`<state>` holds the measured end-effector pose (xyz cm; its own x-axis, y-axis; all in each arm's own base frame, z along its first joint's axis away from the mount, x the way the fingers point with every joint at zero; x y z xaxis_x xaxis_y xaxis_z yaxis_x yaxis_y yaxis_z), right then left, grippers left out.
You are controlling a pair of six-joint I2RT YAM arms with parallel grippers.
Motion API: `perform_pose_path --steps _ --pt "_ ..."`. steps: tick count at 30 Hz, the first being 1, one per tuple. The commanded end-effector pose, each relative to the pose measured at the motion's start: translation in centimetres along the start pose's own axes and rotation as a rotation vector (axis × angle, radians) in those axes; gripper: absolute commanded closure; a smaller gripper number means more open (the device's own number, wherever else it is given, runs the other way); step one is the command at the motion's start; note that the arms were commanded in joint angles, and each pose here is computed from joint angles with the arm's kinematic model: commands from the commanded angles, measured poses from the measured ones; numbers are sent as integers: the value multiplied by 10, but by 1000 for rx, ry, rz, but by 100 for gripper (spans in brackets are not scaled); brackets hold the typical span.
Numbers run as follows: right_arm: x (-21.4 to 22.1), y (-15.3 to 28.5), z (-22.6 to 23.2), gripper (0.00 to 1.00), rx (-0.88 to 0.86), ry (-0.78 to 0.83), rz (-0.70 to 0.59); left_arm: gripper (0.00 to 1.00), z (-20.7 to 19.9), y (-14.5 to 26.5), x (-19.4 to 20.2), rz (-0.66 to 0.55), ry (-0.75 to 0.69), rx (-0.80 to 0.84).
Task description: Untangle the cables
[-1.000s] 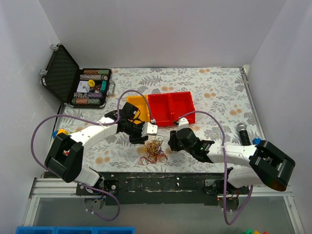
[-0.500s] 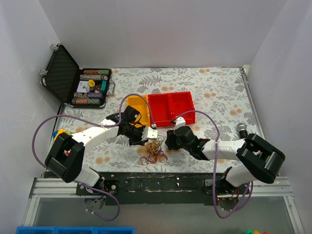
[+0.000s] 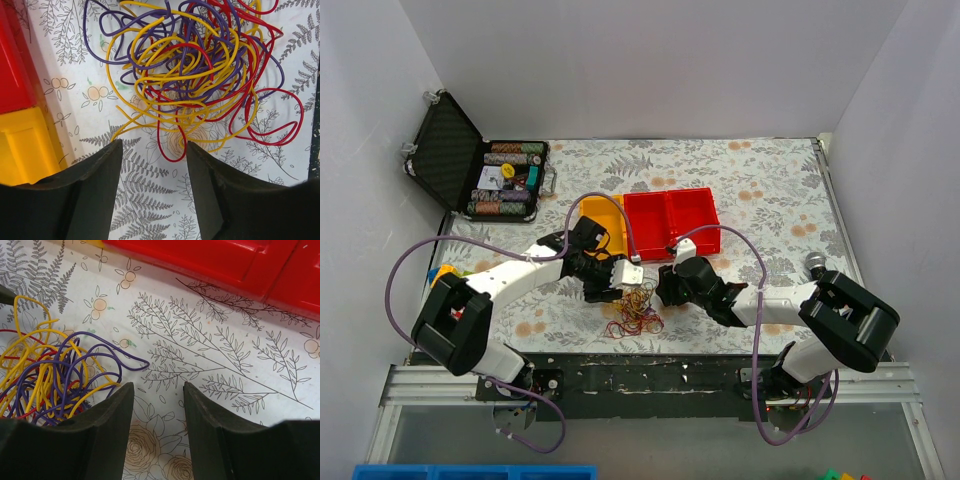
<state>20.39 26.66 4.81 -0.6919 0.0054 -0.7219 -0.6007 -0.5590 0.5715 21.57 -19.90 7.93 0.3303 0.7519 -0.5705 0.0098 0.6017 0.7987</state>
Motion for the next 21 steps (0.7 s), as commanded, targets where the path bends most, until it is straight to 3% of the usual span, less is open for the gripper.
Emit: perform_pose_path --steps 1,7,15,21 --pt "-22 -3 13 47 -41 4 -65 46 14 22 -14 6 -93 -72" --pt "-25 -2 13 48 -42 1 -71 47 20 31 -23 -8 -99 -75" --pt "-28 -1 14 49 -48 2 -82 46 29 11 -17 -10 -106 -38" --pt "-33 -2 16 50 -67 14 -100 62 29 -1 -2 50 -87 7"
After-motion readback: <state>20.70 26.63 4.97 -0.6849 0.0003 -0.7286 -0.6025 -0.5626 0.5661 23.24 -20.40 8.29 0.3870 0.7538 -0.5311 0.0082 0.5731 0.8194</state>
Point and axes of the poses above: each gripper's point midway between its finger pads, its own y axis back along the fingers, its own z axis along the line the jaws close on, x = y × z, the point moved 3 cm from there along y, back along the fingers, and after that the axes turned 11 degrees about -y, right-handed, at the moved point
